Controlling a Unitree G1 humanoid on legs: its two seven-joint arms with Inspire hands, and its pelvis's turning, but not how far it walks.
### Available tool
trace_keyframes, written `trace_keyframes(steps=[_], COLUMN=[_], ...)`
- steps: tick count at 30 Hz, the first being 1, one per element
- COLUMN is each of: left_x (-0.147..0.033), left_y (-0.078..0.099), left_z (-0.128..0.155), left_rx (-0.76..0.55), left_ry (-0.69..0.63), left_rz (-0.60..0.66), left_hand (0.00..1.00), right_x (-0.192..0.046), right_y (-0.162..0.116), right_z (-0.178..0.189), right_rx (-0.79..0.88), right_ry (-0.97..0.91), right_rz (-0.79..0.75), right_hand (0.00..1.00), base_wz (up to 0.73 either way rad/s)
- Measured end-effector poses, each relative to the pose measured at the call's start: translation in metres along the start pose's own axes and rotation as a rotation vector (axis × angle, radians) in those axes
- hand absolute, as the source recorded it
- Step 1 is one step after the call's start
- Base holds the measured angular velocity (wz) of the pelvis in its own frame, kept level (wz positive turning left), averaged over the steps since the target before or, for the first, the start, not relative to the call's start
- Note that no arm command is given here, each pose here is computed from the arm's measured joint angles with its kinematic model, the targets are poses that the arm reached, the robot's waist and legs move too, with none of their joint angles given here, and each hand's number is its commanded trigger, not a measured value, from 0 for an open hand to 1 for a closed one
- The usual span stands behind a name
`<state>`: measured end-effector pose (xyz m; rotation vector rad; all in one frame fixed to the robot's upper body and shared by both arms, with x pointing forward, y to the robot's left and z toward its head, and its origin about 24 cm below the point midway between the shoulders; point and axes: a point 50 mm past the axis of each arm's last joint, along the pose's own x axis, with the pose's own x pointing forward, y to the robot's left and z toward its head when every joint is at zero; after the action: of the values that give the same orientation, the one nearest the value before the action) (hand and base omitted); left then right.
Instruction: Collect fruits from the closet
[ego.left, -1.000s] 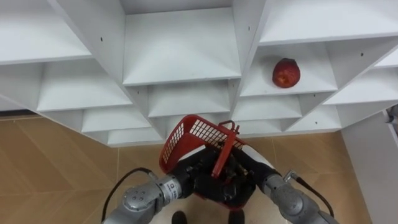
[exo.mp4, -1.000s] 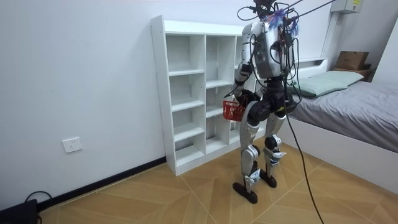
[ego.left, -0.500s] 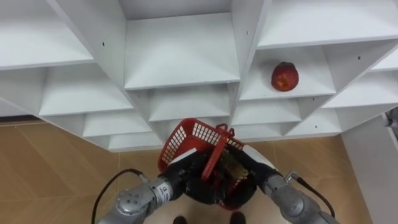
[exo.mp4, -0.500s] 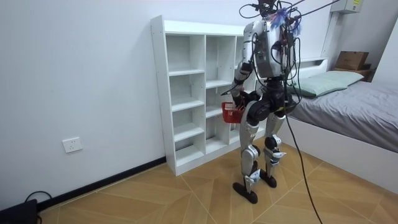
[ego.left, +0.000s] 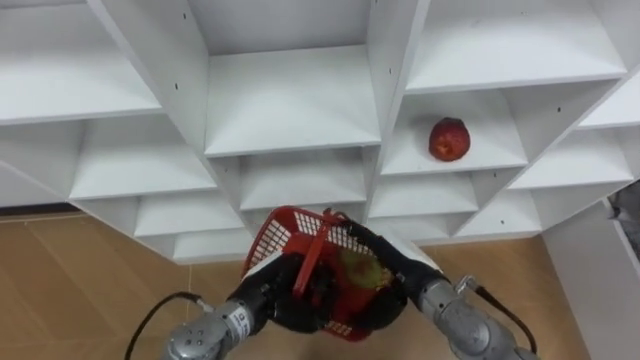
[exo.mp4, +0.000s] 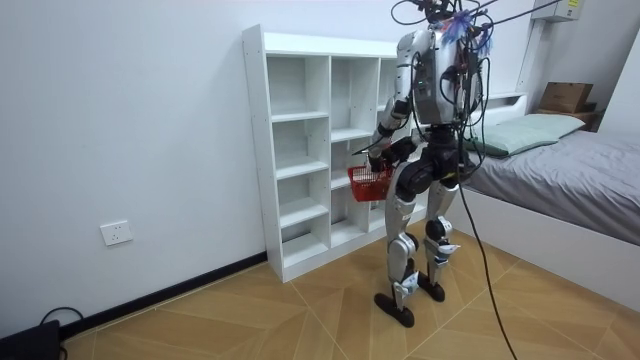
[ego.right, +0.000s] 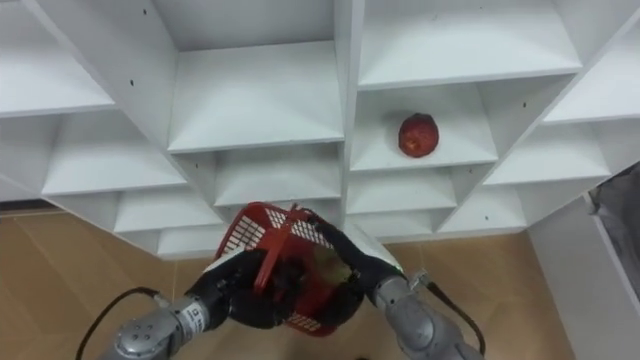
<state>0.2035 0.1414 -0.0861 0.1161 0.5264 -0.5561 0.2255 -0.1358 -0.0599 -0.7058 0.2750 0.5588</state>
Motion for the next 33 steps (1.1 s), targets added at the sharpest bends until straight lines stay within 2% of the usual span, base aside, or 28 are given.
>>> trace_keyframes(steps=[8, 14, 19, 33], left_x=[-0.016, -0.023, -0.023, -0.022], left_y=[0.006, 0.01, 0.01, 0.007], left_z=[-0.022, -0.028, -0.026, -0.019], left_rx=[-0.054, -0.097, -0.096, -0.156], left_ry=[0.051, 0.055, 0.046, -0.011], left_rz=[0.087, 0.132, 0.13, 0.153], left_hand=[1.0, 1.0, 1.0, 1.0], right_x=[-0.007, -0.016, -0.016, -0.028], right_y=[-0.019, -0.037, -0.042, -0.051], right_z=[0.007, 0.015, 0.019, 0.018], right_rx=[0.062, 0.102, 0.198, 0.271], right_ry=[-0.045, -0.094, -0.112, -0.138], right_rz=[-0.105, -0.248, -0.363, -0.581], right_hand=[0.0, 0.0, 0.0, 0.0], base_wz=[0.0, -0.07, -0.03, -0.03])
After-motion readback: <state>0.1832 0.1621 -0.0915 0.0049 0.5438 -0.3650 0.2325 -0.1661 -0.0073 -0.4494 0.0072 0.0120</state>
